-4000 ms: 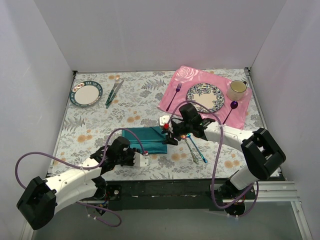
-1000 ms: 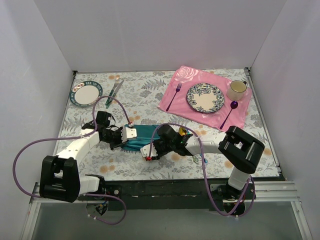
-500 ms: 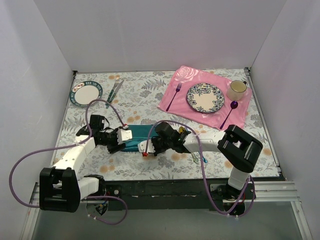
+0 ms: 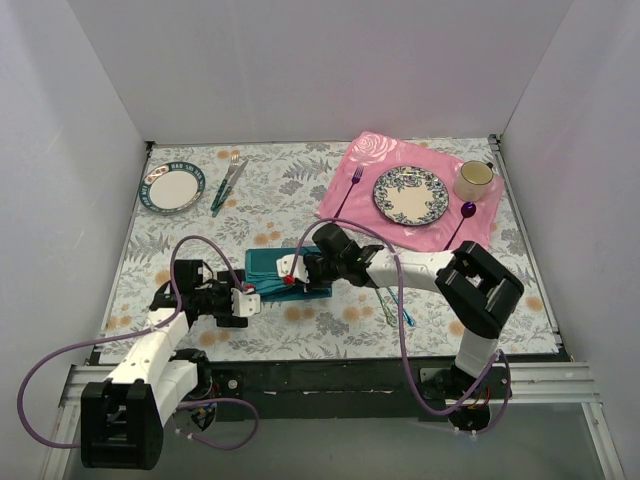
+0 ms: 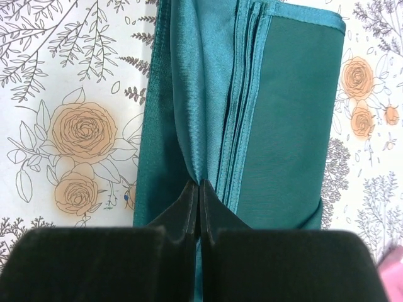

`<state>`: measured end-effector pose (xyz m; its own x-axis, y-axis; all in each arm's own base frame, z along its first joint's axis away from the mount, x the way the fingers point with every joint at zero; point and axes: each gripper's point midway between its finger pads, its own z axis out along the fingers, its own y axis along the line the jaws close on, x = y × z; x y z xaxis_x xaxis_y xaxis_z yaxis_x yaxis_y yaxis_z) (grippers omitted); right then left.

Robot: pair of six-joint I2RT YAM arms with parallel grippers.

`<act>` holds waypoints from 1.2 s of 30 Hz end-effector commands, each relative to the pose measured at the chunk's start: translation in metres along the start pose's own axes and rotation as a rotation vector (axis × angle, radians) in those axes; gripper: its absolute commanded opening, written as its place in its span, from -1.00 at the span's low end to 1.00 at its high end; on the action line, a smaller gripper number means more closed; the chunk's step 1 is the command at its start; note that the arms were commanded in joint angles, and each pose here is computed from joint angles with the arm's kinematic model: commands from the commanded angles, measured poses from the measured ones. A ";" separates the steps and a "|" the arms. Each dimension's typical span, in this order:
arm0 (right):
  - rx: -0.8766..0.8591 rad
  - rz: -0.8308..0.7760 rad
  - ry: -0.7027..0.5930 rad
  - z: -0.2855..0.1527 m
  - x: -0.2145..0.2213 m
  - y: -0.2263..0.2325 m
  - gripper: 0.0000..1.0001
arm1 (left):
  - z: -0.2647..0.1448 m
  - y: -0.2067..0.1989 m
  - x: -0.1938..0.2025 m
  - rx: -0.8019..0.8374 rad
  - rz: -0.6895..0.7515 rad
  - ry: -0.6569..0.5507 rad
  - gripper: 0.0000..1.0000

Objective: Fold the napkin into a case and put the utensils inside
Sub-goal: Pick up the 2/3-rectangle-folded napkin from the center of the board.

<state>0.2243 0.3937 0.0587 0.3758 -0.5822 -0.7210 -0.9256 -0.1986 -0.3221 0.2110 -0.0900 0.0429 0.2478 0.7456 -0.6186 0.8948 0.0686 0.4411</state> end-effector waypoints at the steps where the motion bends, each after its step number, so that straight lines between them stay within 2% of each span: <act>1: -0.037 0.061 -0.052 0.000 -0.012 -0.006 -0.97 | 0.002 0.015 -0.008 -0.059 0.137 -0.048 0.42; 12: -0.070 0.175 -0.082 0.001 -0.010 -0.016 -0.97 | 0.011 0.013 -0.005 -0.051 0.216 -0.053 0.03; 18: -0.076 0.221 -0.086 0.000 -0.007 -0.021 -0.97 | 0.018 0.011 -0.007 -0.031 0.222 -0.056 -0.08; 22: -0.074 0.275 -0.091 0.000 -0.005 -0.026 -0.97 | 0.019 0.005 -0.008 -0.010 0.235 -0.056 0.04; 28: -0.084 0.352 -0.121 -0.003 -0.006 -0.034 -0.97 | 0.020 -0.007 0.003 0.027 0.242 -0.015 0.05; 36: -0.116 0.407 -0.127 -0.003 -0.003 -0.034 -0.97 | 0.022 0.005 -0.003 0.004 0.224 -0.035 -0.09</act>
<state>0.2535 0.3917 0.0641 0.0032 -0.5558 -0.8313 -0.9982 -0.0513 0.0304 0.2232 -0.1037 0.0328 0.4616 0.7241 -0.5126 0.8095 -0.1073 0.5773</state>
